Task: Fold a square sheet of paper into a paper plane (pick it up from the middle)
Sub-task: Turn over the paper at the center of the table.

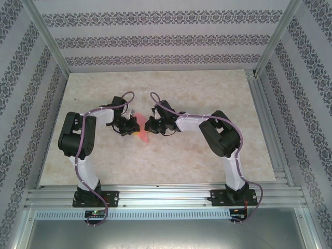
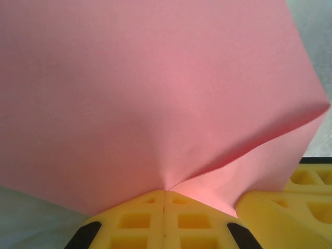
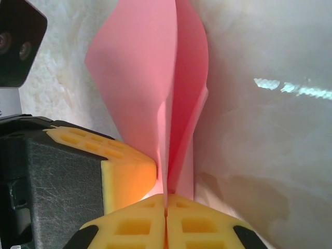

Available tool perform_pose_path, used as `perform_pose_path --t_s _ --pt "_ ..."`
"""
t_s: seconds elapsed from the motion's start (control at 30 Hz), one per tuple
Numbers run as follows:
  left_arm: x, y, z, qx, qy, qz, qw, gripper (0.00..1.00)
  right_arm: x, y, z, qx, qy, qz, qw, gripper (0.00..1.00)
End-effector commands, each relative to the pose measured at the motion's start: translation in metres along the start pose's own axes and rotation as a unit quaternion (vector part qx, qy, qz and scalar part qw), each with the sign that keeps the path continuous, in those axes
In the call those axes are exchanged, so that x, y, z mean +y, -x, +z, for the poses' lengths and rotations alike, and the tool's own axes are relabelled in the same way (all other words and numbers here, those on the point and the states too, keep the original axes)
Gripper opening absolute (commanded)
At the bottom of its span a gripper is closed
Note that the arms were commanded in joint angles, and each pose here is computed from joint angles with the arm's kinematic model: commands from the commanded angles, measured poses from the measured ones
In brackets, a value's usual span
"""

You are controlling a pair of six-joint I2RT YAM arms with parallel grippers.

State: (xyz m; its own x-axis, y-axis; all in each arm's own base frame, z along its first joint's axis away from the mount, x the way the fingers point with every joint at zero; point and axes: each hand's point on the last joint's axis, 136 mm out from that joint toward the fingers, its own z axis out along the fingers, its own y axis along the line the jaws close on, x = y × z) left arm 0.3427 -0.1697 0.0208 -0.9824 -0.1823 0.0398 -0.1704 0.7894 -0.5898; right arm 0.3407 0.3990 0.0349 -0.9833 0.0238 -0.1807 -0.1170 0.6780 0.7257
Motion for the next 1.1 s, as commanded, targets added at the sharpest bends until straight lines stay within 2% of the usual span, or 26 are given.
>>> perform_pose_path --t_s 0.0,0.07,0.27,0.33,0.43,0.5,0.63,0.77,0.9,1.07 --pt "-0.02 0.006 -0.02 -0.024 -0.007 0.023 0.999 0.04 0.005 0.004 -0.011 -0.012 0.001 -0.012 1.0 0.06" --pt "-0.026 0.008 -0.028 -0.034 -0.009 0.026 0.999 0.13 0.004 0.004 -0.013 -0.01 -0.003 -0.018 1.0 0.06" --pt "-0.046 0.013 -0.058 -0.074 -0.016 0.039 0.996 0.2 0.003 0.007 -0.041 -0.037 -0.035 -0.04 0.998 0.03" --pt "-0.051 0.017 -0.073 -0.1 -0.013 0.041 0.994 0.21 -0.002 0.007 -0.062 -0.053 -0.067 -0.059 0.995 0.02" --pt "-0.055 0.023 -0.099 -0.149 -0.004 0.034 0.988 0.26 -0.021 0.005 -0.108 -0.086 -0.162 -0.097 0.978 0.03" --pt "-0.055 0.028 -0.116 -0.183 0.004 0.027 0.983 0.31 -0.041 0.003 -0.147 -0.106 -0.247 -0.12 0.956 0.03" --pt "-0.054 0.029 -0.136 -0.224 0.007 0.014 0.975 0.31 -0.065 -0.003 -0.213 -0.129 -0.368 -0.166 0.906 0.03" --pt "-0.049 0.029 -0.141 -0.239 0.005 -0.001 0.971 0.32 -0.08 -0.005 -0.259 -0.14 -0.488 -0.209 0.836 0.04" --pt "-0.039 0.028 -0.149 -0.259 0.017 -0.014 0.966 0.32 -0.088 -0.014 -0.255 -0.098 -0.562 -0.267 0.776 0.05" --pt "-0.018 0.029 -0.166 -0.283 0.01 -0.05 0.958 0.32 -0.079 -0.03 -0.207 -0.044 -0.602 -0.349 0.717 0.06"
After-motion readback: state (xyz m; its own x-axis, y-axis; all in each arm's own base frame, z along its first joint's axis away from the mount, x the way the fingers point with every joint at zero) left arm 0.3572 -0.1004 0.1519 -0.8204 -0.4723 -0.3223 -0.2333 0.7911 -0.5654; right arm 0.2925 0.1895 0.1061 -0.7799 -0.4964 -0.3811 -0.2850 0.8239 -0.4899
